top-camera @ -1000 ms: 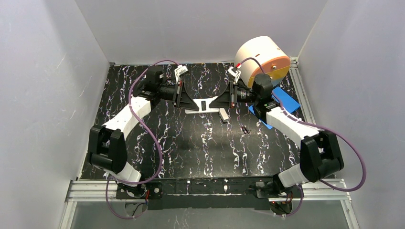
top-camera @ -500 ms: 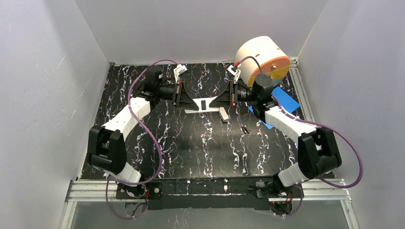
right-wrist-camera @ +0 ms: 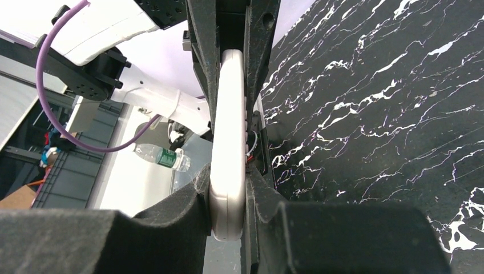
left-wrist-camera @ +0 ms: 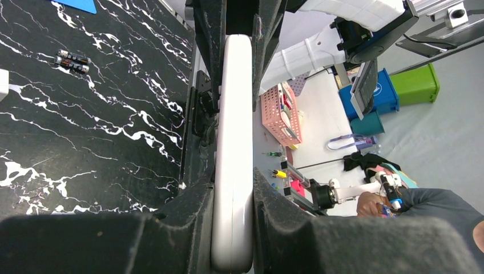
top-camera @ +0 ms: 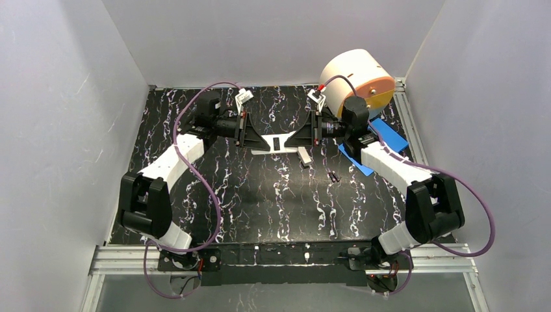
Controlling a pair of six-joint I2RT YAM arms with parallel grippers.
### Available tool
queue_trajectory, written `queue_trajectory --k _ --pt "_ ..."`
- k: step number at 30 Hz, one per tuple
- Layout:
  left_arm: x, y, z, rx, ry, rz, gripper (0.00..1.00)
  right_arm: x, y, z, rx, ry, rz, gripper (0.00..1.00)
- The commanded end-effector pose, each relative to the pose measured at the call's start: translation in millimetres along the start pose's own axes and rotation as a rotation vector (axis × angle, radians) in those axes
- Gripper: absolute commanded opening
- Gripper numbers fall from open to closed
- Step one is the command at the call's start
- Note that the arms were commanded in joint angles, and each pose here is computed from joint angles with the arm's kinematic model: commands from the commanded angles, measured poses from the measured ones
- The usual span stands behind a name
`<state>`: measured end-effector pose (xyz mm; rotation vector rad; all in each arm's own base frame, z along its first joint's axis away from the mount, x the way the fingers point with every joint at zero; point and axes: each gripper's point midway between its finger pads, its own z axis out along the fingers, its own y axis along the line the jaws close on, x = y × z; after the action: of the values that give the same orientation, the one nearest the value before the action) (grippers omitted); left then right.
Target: Load the batteries into the remote control
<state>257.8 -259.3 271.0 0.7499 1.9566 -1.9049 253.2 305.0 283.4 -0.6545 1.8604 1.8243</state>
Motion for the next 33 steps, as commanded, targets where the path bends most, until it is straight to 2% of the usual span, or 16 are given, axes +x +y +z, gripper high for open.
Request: queue_trajectory --k 1,6,14,20,27,28,29,31,33 --pt "0 -7 -30 -0.01 -0.051 -0.011 0.0 -26 -4 -27 0.014 -0.037 -0.074 0.14" --pt "-1 -8 -30 -0.006 -0.048 -0.011 0.0 -24 -7 -26 0.022 -0.037 -0.057 0.2" --pt "1 -6 -30 -0.001 -0.045 -0.022 0.0 -28 -1 -26 0.004 -0.052 -0.037 0.22" --pt "2 -6 -30 0.0 -0.044 -0.024 0.0 -31 5 -26 -0.021 -0.063 -0.033 0.37" --pt "2 -5 -28 0.005 -0.037 -0.027 0.0 -24 -4 -23 0.017 -0.031 -0.029 0.34" --pt "2 -4 -27 0.007 -0.034 -0.031 0.0 -23 -7 -22 0.027 -0.024 -0.032 0.37" --pt "3 -4 -25 0.011 -0.028 -0.033 0.0 -23 -8 -19 0.041 -0.021 -0.042 0.44" --pt "4 -5 -22 0.019 -0.017 -0.035 0.0 -22 -12 -15 0.088 -0.027 -0.075 0.69" --pt "3 -6 -19 0.022 -0.011 -0.033 0.0 -23 -4 -6 0.086 -0.028 -0.114 0.83"
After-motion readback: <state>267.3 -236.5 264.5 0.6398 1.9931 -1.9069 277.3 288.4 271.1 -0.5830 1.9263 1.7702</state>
